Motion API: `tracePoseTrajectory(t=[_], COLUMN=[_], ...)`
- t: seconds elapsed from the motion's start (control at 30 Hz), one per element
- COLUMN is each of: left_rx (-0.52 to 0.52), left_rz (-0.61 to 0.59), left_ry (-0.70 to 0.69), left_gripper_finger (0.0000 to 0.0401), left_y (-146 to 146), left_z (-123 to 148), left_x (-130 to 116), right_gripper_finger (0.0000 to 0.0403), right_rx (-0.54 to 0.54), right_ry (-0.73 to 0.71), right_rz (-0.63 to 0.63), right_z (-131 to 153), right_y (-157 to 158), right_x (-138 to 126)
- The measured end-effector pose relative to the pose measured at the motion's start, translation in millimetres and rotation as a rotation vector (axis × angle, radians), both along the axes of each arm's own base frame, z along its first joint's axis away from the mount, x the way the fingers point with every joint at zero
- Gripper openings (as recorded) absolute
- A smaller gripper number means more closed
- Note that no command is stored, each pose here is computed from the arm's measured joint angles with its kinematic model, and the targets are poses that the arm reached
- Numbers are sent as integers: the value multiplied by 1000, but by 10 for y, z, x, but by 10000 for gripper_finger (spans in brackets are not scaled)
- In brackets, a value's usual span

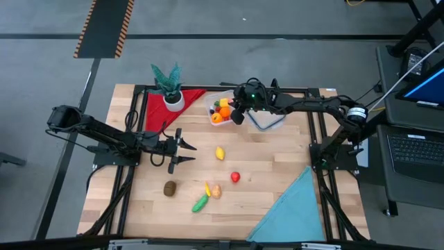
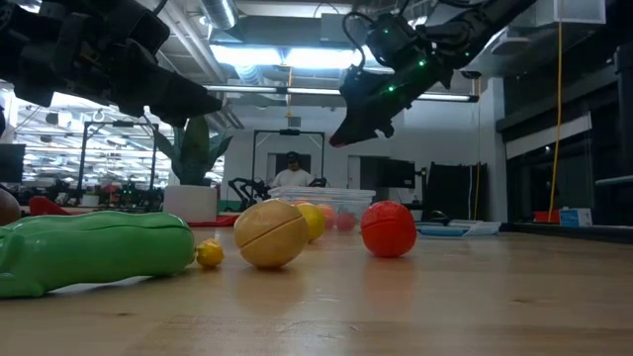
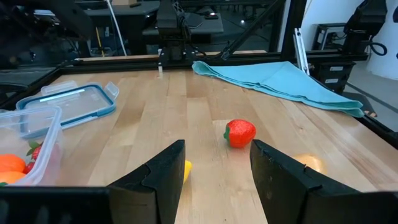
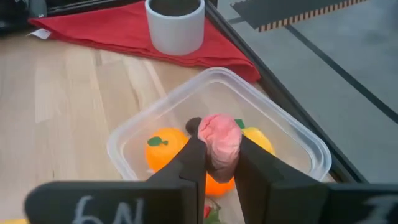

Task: Pick and placing Produce into tupperware
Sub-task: Put the pink peach into the transparent container

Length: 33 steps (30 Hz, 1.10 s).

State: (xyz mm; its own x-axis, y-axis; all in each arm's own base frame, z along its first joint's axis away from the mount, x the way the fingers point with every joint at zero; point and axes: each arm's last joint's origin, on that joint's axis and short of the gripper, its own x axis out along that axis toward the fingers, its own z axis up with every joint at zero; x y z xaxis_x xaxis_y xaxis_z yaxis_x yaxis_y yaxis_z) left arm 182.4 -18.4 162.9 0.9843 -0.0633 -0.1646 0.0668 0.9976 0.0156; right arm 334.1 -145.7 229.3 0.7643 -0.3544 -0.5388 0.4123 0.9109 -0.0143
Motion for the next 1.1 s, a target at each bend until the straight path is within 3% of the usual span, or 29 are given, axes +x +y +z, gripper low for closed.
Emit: tracePoseTrajectory(t=[0.43, 1.1], left_rx=[1, 1], left_rz=[0, 0], left_ry=[0, 0], left_gripper_finger=[174, 174], left_y=[1, 0], left_z=[0, 0], left_x=[0, 0], right_gripper_finger=[61, 61], right_rx=[21, 108], right_ry=[37, 195], right_rz=[-4, -42], right_z=[59, -546], right_y=[-9, -163], right_x=[14, 123])
